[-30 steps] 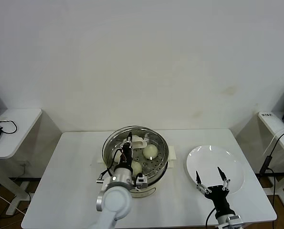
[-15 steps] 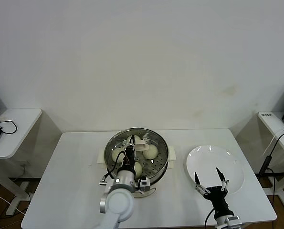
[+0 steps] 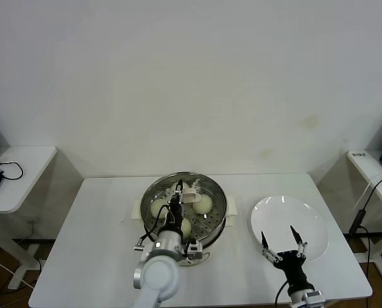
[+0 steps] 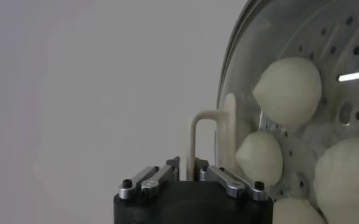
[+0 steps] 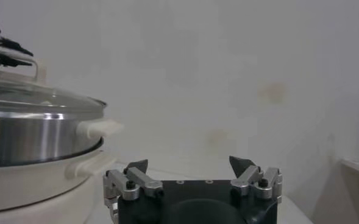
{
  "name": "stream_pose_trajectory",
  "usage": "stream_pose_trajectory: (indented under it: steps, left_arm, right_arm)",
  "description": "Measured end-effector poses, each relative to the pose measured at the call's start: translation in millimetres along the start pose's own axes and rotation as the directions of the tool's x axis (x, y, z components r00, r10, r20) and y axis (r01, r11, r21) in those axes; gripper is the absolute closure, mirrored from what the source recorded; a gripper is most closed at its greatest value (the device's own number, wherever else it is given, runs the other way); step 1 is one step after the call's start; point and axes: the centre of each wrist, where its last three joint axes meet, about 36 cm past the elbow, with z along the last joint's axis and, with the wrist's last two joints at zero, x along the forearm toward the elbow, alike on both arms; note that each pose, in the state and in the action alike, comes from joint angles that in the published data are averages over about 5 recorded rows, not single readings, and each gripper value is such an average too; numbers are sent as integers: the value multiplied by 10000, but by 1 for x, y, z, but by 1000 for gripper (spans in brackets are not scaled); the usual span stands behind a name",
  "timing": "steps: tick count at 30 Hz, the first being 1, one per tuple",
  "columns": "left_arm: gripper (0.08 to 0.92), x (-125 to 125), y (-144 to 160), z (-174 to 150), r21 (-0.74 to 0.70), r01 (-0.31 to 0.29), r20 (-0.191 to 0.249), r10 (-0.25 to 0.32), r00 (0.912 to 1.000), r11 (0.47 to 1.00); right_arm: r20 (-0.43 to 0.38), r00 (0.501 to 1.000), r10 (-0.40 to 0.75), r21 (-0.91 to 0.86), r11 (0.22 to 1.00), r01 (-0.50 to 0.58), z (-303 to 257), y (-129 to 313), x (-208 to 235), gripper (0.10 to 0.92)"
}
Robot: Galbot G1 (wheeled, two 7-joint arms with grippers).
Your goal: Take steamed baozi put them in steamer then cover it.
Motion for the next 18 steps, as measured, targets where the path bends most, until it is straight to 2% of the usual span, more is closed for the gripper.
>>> stream_pose_trajectory:
  steps: [13,18]
  left_arm:
    - [221,46,21,18,533,434,814,-477,9955,9976]
    - [179,73,26,32,1226,459,1417,-633,9879,9914]
  right_arm:
    - [-105,9999,-50,5,10000,50,1,2,3,200]
    - [-147,9998,-110,27,9999,110,1,1,6,199]
